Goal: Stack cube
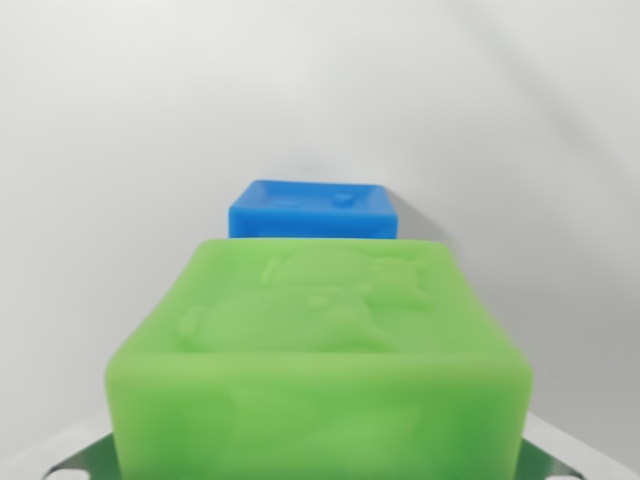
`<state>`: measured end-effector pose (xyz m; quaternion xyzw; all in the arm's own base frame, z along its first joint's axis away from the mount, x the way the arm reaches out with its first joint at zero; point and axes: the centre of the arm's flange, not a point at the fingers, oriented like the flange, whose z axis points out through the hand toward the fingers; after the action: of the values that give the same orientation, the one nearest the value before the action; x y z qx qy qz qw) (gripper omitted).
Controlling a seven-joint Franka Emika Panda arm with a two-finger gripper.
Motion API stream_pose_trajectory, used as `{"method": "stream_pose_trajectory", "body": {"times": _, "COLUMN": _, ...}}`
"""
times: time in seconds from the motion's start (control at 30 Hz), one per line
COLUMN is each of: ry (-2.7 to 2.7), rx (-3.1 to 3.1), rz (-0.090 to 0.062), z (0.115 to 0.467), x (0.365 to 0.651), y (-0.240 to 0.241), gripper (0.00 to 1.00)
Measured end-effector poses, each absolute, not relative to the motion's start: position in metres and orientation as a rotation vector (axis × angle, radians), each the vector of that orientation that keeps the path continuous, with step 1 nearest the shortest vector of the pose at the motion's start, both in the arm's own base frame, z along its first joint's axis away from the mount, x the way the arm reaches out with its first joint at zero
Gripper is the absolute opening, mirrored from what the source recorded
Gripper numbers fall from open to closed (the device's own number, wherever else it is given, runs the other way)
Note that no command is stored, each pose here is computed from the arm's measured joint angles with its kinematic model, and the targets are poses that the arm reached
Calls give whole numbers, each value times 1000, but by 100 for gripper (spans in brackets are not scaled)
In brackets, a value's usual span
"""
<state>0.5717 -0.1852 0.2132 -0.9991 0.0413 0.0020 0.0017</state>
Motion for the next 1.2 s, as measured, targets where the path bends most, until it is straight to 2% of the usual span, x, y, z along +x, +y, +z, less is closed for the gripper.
{"method": "stream_pose_trajectory", "body": {"times": 0.43, "ry": 129, "rx": -3134, "rz": 8, "z": 186, "x": 571, "y": -185, "gripper": 0}}
{"method": "stream_pose_trajectory", "body": {"times": 1.1, "ry": 129, "rx": -3135, "rz": 7, "z": 169, "x": 571, "y": -185, "gripper": 0}}
{"method": "stream_pose_trajectory", "body": {"times": 1.13, "ry": 129, "rx": -3135, "rz": 8, "z": 169, "x": 571, "y": -185, "gripper": 100}}
{"method": "stream_pose_trajectory", "body": {"times": 1.2, "ry": 129, "rx": -3135, "rz": 8, "z": 169, "x": 571, "y": -185, "gripper": 100}}
